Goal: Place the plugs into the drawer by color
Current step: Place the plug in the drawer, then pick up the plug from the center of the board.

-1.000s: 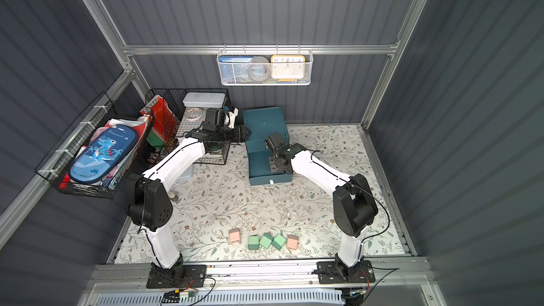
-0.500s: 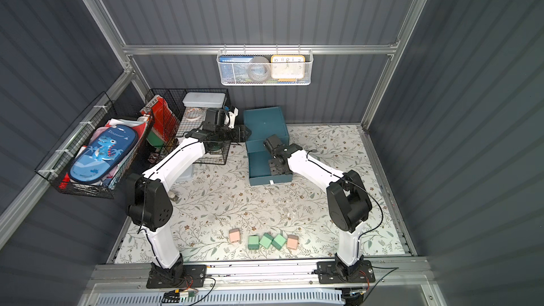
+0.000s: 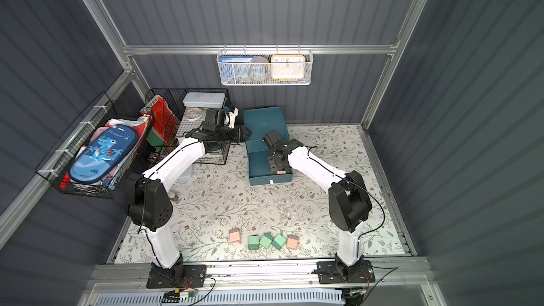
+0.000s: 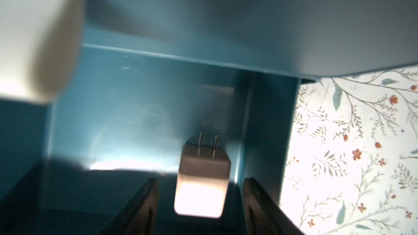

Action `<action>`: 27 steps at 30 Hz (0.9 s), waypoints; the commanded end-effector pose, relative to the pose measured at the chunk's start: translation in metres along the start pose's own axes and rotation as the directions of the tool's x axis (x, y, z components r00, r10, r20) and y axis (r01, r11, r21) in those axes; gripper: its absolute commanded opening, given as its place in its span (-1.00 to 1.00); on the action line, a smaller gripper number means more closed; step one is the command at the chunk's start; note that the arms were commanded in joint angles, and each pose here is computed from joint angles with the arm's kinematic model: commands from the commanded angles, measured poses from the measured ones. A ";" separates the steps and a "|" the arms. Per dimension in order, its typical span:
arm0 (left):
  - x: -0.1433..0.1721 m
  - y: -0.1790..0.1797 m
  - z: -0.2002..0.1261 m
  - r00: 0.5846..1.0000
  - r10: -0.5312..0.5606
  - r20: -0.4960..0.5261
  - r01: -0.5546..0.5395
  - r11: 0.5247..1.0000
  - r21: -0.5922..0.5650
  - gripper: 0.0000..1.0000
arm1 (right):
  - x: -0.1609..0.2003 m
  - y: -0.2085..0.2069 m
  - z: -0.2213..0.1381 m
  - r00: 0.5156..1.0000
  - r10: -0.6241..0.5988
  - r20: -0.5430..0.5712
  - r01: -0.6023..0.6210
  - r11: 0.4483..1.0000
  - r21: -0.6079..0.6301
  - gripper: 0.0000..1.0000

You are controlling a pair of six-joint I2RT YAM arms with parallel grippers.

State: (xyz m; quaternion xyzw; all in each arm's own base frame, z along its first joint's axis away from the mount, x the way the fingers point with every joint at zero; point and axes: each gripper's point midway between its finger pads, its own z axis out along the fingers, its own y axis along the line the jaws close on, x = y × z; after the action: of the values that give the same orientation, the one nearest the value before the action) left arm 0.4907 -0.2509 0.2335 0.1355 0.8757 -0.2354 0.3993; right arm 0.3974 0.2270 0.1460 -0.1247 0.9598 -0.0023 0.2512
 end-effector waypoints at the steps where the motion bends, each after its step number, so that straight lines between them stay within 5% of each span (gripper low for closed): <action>1: 0.028 0.003 0.004 0.996 0.010 -0.087 -0.010 1.000 -0.004 0.47 | -0.007 -0.007 -0.050 0.998 0.030 0.054 -0.028 0.999 -0.024 0.28; 7: 0.024 0.004 0.005 0.997 0.004 -0.075 -0.005 1.000 -0.010 0.47 | 0.050 -0.030 -0.100 0.996 0.069 0.049 -0.068 0.997 -0.020 0.28; 17: 0.022 0.003 0.000 0.998 0.006 -0.066 -0.006 1.000 -0.008 0.47 | 0.205 -0.026 -0.106 0.946 0.263 -0.187 -0.279 0.958 -0.064 0.24; 27: 0.023 0.000 0.005 0.997 0.002 -0.079 -0.001 1.000 0.013 0.47 | 0.303 0.014 -0.076 0.967 0.084 -0.240 -0.127 0.977 -0.172 0.25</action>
State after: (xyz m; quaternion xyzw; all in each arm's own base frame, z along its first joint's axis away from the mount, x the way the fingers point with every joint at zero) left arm 0.4896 -0.2532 0.2334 0.1392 0.8732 -0.2422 0.3994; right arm 0.1127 0.1548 0.0776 -0.0977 0.9852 0.0657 0.1243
